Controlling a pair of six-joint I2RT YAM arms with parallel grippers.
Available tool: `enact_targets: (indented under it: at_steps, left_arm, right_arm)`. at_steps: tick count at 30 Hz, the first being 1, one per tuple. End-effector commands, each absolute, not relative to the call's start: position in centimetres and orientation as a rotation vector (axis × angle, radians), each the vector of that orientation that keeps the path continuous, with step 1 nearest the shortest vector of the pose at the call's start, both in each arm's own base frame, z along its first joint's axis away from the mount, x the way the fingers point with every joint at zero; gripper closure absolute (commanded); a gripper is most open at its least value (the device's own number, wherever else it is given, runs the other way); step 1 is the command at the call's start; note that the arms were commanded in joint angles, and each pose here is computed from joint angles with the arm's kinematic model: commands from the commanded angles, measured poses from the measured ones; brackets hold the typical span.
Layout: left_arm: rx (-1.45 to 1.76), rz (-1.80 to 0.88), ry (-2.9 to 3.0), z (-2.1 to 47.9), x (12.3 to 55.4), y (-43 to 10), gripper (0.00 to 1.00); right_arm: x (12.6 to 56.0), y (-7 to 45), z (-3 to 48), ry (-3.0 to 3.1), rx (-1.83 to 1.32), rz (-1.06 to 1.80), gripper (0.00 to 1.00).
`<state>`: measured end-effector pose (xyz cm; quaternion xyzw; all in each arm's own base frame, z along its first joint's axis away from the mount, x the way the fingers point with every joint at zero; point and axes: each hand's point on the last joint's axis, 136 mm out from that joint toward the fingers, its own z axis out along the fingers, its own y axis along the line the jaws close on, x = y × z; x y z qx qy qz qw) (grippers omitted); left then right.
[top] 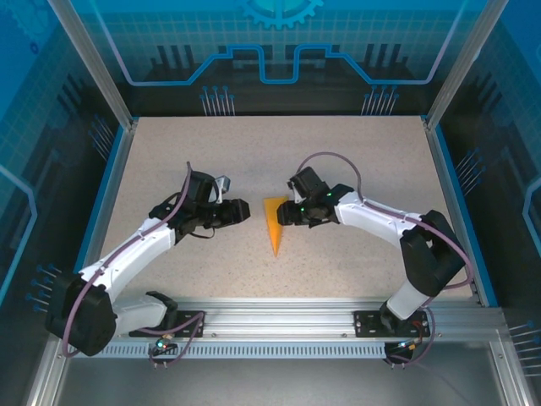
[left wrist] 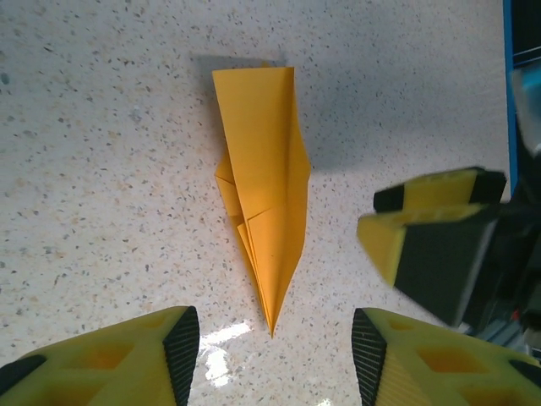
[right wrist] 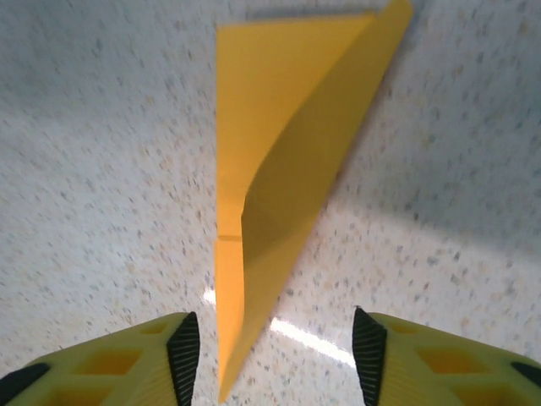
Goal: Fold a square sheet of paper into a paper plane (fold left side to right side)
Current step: Fold the wing for the fifth time at the center of the table, then turn over the paper plane at the center of the table.
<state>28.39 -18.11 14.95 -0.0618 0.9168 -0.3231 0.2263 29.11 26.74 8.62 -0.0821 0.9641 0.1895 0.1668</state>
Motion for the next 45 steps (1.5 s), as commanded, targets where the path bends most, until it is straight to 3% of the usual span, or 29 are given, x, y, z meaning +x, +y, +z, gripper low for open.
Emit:
enact_targets:
  at_steps: [1,8,16,23,29,34,38,45]
  left_arm:
    - [-0.168,-0.838,2.516,15.5,28.8,-17.4,0.45]
    - [-0.17,-0.835,2.522,15.3,28.6,-17.3,0.44]
    - [-0.171,-0.79,2.524,15.4,28.7,-16.8,0.43]
    - [-0.19,-0.72,2.48,16.5,29.2,-15.7,0.42]
    - [-0.212,-0.689,2.426,17.6,29.2,-14.9,0.39]
    - [-0.212,-0.7,2.43,17.6,29.0,-15.0,0.37]
    - [-0.212,-0.701,2.432,17.7,28.9,-15.0,0.36]
    - [-0.208,-0.699,2.422,18.2,29.1,-15.0,0.35]
  right_arm:
    - [28.2,26.7,6.8,2.816,-0.276,0.386,0.45]
    - [28.1,28.7,4.4,2.865,-0.322,0.353,0.49]
    - [28.0,30.1,7.2,2.813,-0.382,0.451,1.0]
    - [26.0,31.6,11.6,2.713,-0.4,0.762,1.0]
    - [25.5,30.7,9.4,2.695,-0.266,0.981,1.0]
    - [25.6,27.5,3.2,2.759,-0.118,0.954,1.0]
    - [25.5,25.5,1.0,2.784,-0.048,0.919,1.0]
    - [25.0,23.1,1.3,2.798,-0.052,0.797,0.84]
